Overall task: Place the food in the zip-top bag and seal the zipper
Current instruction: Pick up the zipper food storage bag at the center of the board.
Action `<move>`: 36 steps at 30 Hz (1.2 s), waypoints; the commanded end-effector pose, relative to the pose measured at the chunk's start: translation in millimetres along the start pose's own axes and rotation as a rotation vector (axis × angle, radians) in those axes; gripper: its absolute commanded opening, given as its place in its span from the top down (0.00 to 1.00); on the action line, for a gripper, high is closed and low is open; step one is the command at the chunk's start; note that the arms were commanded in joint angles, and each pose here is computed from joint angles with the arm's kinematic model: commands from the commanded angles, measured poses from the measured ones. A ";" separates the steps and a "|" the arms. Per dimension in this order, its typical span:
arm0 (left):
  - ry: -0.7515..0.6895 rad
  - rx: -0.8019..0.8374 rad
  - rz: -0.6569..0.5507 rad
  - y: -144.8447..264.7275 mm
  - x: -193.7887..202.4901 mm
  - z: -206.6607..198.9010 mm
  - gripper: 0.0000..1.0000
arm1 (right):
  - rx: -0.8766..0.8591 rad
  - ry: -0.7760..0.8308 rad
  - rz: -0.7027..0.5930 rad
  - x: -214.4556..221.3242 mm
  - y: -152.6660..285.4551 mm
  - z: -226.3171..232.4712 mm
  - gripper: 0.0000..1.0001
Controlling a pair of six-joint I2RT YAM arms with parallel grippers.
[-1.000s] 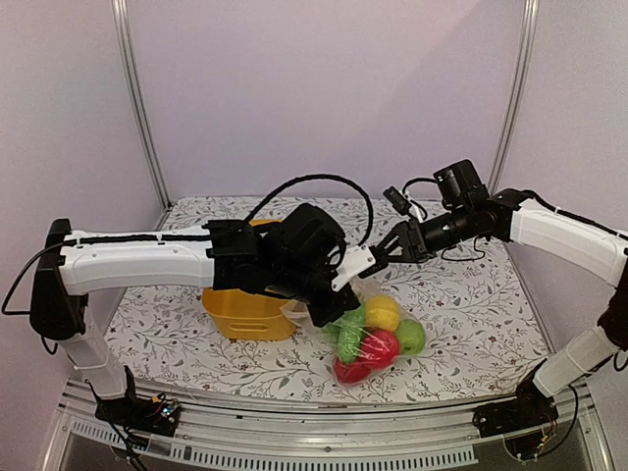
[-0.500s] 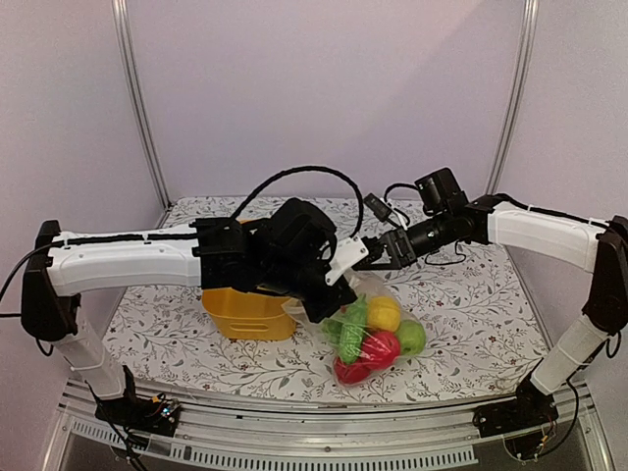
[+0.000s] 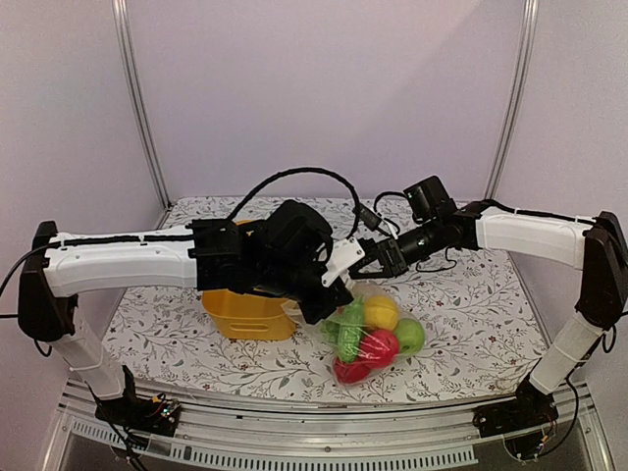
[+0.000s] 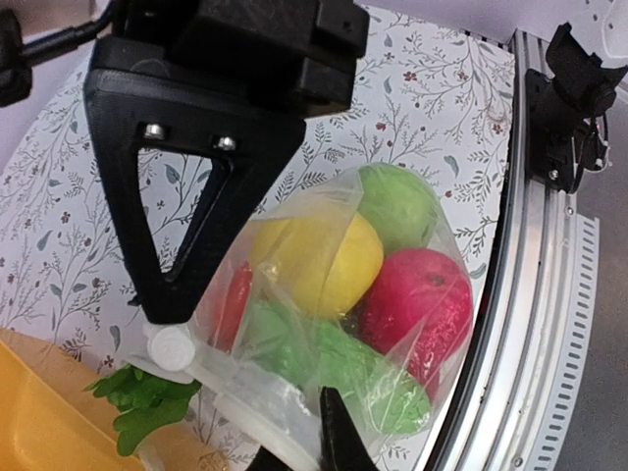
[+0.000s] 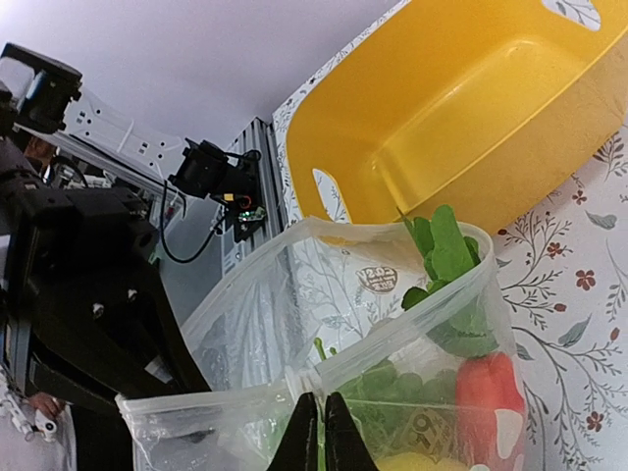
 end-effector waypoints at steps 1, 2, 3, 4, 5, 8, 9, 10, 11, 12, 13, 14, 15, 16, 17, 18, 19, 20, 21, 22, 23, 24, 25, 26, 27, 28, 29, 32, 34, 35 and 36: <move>0.013 -0.025 -0.006 9.2 4.8 9.2 0.92 | 0.062 0.035 -0.013 -7.3 1.4 -4.8 1.00; 0.018 -0.029 -0.004 9.2 6.6 9.9 0.92 | 0.076 0.045 -0.021 -11.6 4.2 -3.3 1.00; 0.021 -0.031 0.000 9.2 8.9 10.6 0.92 | 0.090 0.057 -0.032 -16.4 8.4 -0.1 1.00; 0.026 -0.034 0.004 9.1 11.1 11.9 0.92 | 0.098 0.061 -0.037 -19.1 10.9 1.8 1.00; 0.030 -0.037 0.008 8.7 13.3 12.5 0.92 | 0.106 0.068 -0.042 -21.6 13.9 4.6 1.00; 0.051 -0.056 0.018 7.6 19.2 17.2 0.91 | 0.123 0.085 -0.054 -28.0 22.2 13.0 1.00; 0.058 -0.062 0.025 6.4 21.5 18.7 0.91 | 0.129 0.090 -0.058 -30.1 25.0 15.7 1.00; 0.061 -0.064 0.031 5.7 23.6 19.4 0.91 | 0.136 0.100 -0.065 -32.6 28.8 19.8 1.00; 0.065 -0.068 0.036 4.4 25.9 20.2 0.91 | 0.142 0.106 -0.071 -34.7 31.4 22.2 1.00; 0.074 -0.076 0.042 3.4 28.2 22.2 0.90 | 0.149 0.111 -0.078 -37.0 34.8 25.7 1.00; 0.082 -0.082 0.044 2.4 29.3 24.2 0.89 | 0.154 0.114 -0.084 -39.1 37.4 28.5 1.00; 0.087 -0.085 0.047 1.8 30.1 24.9 0.88 | 0.155 0.122 -0.092 -41.5 40.7 33.0 1.00; 0.095 -0.087 0.047 1.5 29.7 26.5 0.87 | 0.158 0.122 -0.096 -42.5 42.5 34.7 1.00; 0.095 -0.086 0.045 2.3 28.0 27.1 0.85 | 0.161 0.123 -0.098 -43.2 44.3 36.8 1.00; 0.094 -0.090 0.038 5.2 24.4 28.5 0.83 | 0.169 0.120 -0.098 -43.3 45.8 37.4 1.00; 0.093 -0.093 0.032 9.0 20.7 29.8 0.80 | 0.177 0.115 -0.095 -43.0 46.7 36.8 1.00; 0.098 -0.096 0.019 15.0 14.8 31.8 0.77 | 0.185 0.108 -0.092 -42.8 47.3 36.2 1.00; 0.110 -0.100 0.003 22.4 9.2 34.3 0.74 | 0.193 0.104 -0.089 -42.0 47.7 35.0 1.00; 0.123 -0.100 -0.016 30.1 4.1 36.3 0.69 | 0.204 0.101 -0.088 -41.8 48.4 33.9 1.00; 0.136 -0.090 -0.040 39.7 -1.0 36.2 0.63 | 0.218 0.094 -0.088 -41.8 49.3 32.2 1.00; 0.156 -0.086 -0.069 48.5 -5.3 37.4 0.56 | 0.233 0.092 -0.091 -42.6 50.9 31.4 1.00; 0.183 -0.092 -0.095 55.7 -5.7 40.6 0.47 | 0.241 0.088 -0.095 -43.4 52.0 31.1 1.00; 0.225 -0.109 -0.119 62.4 -4.8 46.9 0.41 | 0.246 0.087 -0.098 -44.6 53.1 31.5 1.00; 0.279 -0.122 -0.136 67.2 -2.4 54.8 0.39 | 0.251 0.080 -0.101 -45.5 53.8 31.5 1.00; 0.345 -0.135 -0.144 70.4 1.8 64.5 0.38 | 0.261 0.075 -0.102 -46.4 54.5 30.2 0.99; 0.433 -0.153 -0.148 72.3 6.4 80.3 0.38 | 0.270 0.070 -0.104 -47.5 55.1 28.8 0.99; 0.500 -0.151 -0.143 72.4 10.9 89.5 0.38 | 0.275 0.067 -0.104 -48.0 55.3 27.9 0.99; 0.680 -0.118 -0.109 64.7 21.7 107.2 0.41 | 0.286 0.062 -0.102 -50.2 54.9 24.6 0.96; 0.751 -0.085 -0.067 54.8 27.4 112.9 0.47 | 0.299 0.051 -0.099 -52.3 54.9 21.4 0.94; 0.781 -0.090 -0.041 50.1 31.3 115.8 0.49 | 0.308 0.042 -0.095 -52.6 54.2 18.2 0.90; 0.811 -0.105 -0.018 46.8 35.6 120.0 0.49 | 0.323 0.029 -0.091 -53.0 54.3 15.0 0.85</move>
Point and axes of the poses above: each gripper's point midway between its finger pads, its own y axis back along the fingers, its own z axis along the line the jaws close on, x = y × z, the point moved 1 cm from there along y, back along the fingers, and after that the axes turned 12 degrees about y, right-handed, at the moved point
